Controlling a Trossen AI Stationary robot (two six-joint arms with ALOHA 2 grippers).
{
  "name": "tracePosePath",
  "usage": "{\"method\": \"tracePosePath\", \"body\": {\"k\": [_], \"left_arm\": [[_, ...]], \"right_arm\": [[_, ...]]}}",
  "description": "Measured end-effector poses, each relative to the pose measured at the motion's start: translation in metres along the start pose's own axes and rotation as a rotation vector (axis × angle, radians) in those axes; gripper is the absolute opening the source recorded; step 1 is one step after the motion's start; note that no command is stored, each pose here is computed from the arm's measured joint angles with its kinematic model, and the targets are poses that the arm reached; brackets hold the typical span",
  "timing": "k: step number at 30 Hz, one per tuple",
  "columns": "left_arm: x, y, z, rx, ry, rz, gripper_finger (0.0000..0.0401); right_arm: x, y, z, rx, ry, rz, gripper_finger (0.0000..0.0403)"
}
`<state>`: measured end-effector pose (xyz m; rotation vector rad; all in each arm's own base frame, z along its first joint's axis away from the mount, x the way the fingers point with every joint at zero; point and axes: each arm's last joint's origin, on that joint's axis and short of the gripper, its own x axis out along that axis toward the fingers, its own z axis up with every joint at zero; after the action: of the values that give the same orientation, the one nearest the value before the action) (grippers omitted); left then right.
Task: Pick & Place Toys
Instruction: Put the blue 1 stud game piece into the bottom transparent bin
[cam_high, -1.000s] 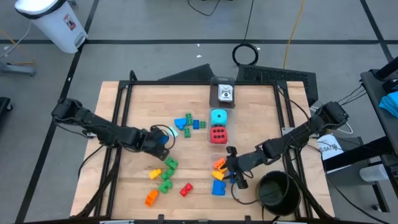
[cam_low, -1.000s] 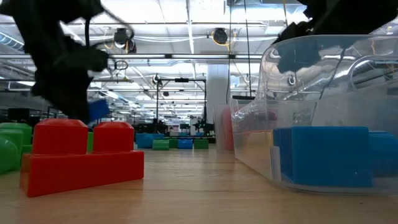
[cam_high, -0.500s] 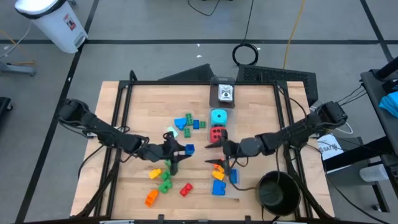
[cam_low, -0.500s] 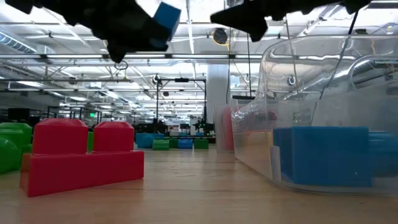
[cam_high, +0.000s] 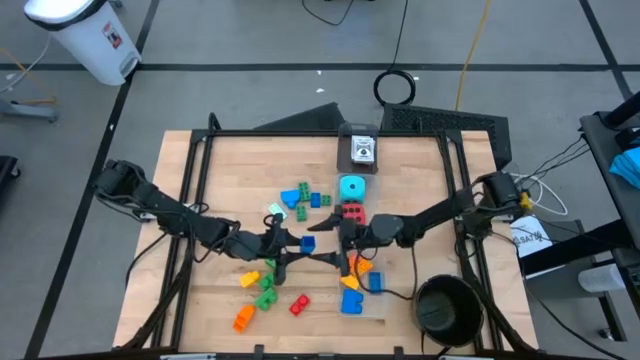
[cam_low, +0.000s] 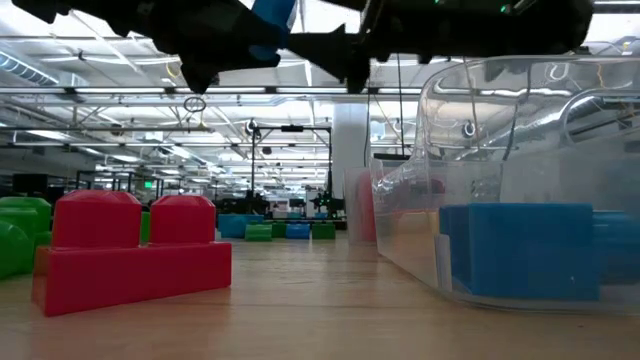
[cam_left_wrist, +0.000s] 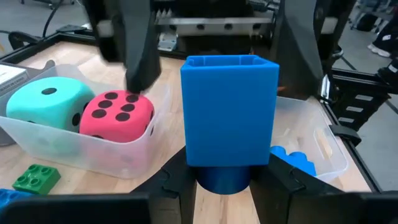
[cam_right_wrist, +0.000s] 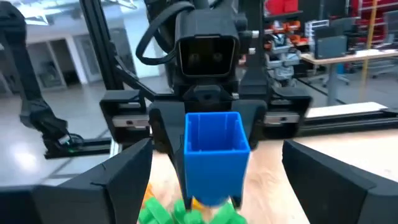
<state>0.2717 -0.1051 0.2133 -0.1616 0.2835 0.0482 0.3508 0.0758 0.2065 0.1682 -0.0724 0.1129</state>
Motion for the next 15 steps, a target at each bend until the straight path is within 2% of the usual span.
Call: {"method": "tracePosePath", "body": {"k": [5,8,11,15], "left_arm": [[0.000,0.000,0.000,-0.004,0.003,-0.005,0.0117],[0.000,0.000,0.000,-0.007,0.005,-0.005,0.0117],[0.000,0.000,-0.001,-0.009,0.009,-0.004,0.0117],[0.000,0.000,-0.001,-0.024,0.010,-0.003,0.0117]], "right_arm": [[0.013,-0.005,-0.007,-0.002,-0.020,0.004,0.0319],[0.016,-0.004,-0.005,-0.012,-0.028,0.005,0.0297],[0.016,-0.004,-0.004,-0.016,-0.026,0.005,0.0257],[0.016,-0.004,-0.004,-0.016,-0.026,0.006,0.0179]]}}
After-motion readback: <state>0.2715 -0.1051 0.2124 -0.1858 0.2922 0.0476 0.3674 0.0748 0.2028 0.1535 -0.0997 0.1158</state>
